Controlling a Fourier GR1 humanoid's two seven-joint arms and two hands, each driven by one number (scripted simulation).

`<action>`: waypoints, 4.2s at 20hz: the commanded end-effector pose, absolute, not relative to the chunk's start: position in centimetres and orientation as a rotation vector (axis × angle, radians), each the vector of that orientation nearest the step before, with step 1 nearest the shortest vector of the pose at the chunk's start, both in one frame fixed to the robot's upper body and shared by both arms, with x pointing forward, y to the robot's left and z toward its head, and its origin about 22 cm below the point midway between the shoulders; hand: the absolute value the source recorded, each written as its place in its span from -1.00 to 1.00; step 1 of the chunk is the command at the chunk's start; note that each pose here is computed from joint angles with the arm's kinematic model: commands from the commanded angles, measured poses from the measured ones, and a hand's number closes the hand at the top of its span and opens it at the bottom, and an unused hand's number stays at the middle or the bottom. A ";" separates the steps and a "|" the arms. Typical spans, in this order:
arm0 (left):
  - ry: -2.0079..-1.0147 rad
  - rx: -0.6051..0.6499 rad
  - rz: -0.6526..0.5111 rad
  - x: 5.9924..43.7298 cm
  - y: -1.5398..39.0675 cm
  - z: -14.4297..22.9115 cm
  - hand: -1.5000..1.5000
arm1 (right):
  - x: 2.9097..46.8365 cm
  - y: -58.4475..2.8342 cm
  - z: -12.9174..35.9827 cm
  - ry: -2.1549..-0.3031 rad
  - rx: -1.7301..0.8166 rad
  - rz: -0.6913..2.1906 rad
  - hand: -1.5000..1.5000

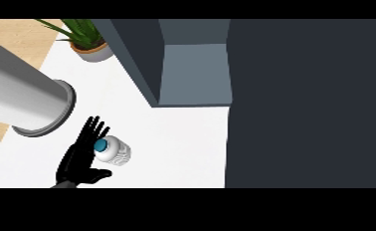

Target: Pick up the bottled water, place it into the cabinet and close the cabinet

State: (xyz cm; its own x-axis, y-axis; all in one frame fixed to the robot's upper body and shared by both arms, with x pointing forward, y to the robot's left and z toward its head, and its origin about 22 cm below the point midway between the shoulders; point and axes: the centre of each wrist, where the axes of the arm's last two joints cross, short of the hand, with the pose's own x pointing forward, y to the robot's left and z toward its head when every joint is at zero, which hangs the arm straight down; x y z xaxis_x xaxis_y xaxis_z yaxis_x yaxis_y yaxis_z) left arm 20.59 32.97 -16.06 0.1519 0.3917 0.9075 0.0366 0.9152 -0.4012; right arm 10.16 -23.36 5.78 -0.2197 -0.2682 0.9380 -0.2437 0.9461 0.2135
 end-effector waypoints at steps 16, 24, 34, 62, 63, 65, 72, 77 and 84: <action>-1.416 -0.609 0.240 21.2 25.6 -17.8 1.00 | 9.3 -23.2 4.8 -1.797 0.367 -0.009 -1.00; -1.562 -0.406 0.379 22.4 29.5 -16.1 1.00 | 9.6 -24.6 5.3 -1.805 0.376 -0.034 -1.00; -1.591 -0.440 0.473 22.3 30.8 -15.5 1.00 | 9.9 -22.8 6.3 -1.800 0.385 -0.039 -1.00; -1.650 -0.459 0.228 28.1 15.6 1.1 1.00 | 10.7 -21.9 4.7 -1.772 0.427 -0.033 -1.00; -1.656 -0.453 0.242 28.5 16.4 -0.1 1.00 | 9.6 -22.6 4.6 -1.776 0.425 -0.018 -1.00; -1.676 -0.414 0.214 29.4 14.2 1.5 1.00 | 10.5 -23.4 6.1 -1.782 0.417 -0.027 -1.00; -1.722 -0.307 0.145 34.7 11.1 4.2 1.00 | 10.9 -21.3 4.9 -1.770 0.444 -0.010 -1.00; -1.745 -0.198 0.065 35.7 8.7 6.4 1.00 | 12.2 -20.8 4.1 -1.780 0.440 -0.032 -1.00; -1.756 -0.067 0.074 37.6 7.7 8.3 1.00 | 11.7 -20.8 4.1 -1.777 0.465 -0.016 -1.00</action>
